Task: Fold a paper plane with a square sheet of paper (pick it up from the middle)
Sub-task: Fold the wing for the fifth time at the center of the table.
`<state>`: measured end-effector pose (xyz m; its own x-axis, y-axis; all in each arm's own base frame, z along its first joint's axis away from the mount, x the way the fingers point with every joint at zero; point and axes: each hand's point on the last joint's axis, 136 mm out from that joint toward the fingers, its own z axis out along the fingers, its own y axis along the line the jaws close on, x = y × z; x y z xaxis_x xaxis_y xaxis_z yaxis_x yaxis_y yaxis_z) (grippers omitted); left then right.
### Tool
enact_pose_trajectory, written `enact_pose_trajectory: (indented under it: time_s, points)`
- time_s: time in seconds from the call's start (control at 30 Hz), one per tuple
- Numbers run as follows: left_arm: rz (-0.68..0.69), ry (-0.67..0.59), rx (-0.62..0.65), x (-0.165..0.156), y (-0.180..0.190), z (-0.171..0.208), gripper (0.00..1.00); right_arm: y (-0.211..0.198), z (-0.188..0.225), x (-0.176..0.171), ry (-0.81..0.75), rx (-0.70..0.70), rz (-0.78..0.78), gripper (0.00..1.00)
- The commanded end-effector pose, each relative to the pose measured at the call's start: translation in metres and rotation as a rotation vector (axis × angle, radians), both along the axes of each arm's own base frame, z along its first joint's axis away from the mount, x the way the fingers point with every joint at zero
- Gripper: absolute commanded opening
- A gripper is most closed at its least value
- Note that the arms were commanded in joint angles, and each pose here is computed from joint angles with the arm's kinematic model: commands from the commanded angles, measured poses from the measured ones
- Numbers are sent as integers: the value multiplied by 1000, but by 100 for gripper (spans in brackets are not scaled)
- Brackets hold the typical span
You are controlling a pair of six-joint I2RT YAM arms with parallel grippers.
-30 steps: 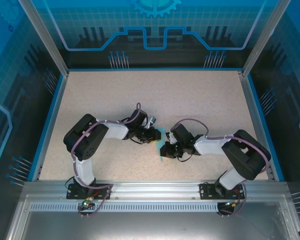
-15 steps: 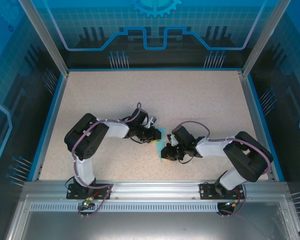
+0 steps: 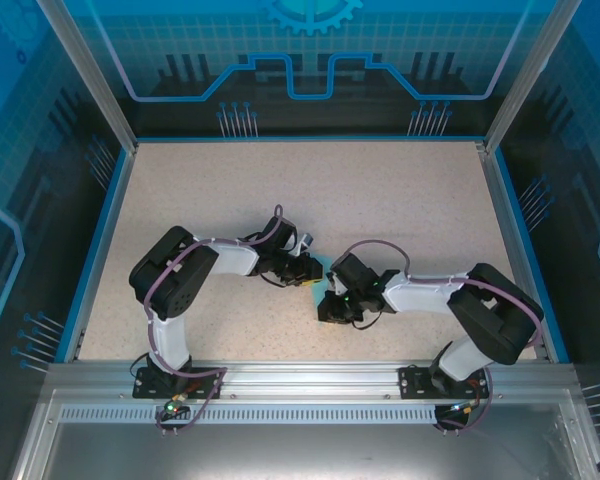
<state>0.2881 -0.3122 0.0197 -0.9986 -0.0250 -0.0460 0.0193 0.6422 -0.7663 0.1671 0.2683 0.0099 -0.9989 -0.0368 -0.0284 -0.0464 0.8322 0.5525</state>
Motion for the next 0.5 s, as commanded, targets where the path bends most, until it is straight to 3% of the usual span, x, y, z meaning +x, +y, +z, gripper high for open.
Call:
enact_pose_trajectory:
  time_s: [0.0, 0.17, 0.3, 0.47]
  points:
    - [6, 97, 104, -17, 15, -35, 25, -34, -10, -28, 84, -157, 14, 14]
    - [-2, 99, 106, -18, 16, -37, 24, -17, 30, -3, -44, -4, -30, 17]
    - [-5, 103, 107, -19, 16, -37, 24, 12, 58, 21, -121, 201, -66, 17]
    - [-7, 105, 107, -20, 17, -38, 24, 25, 46, 38, -80, 261, -133, 12]
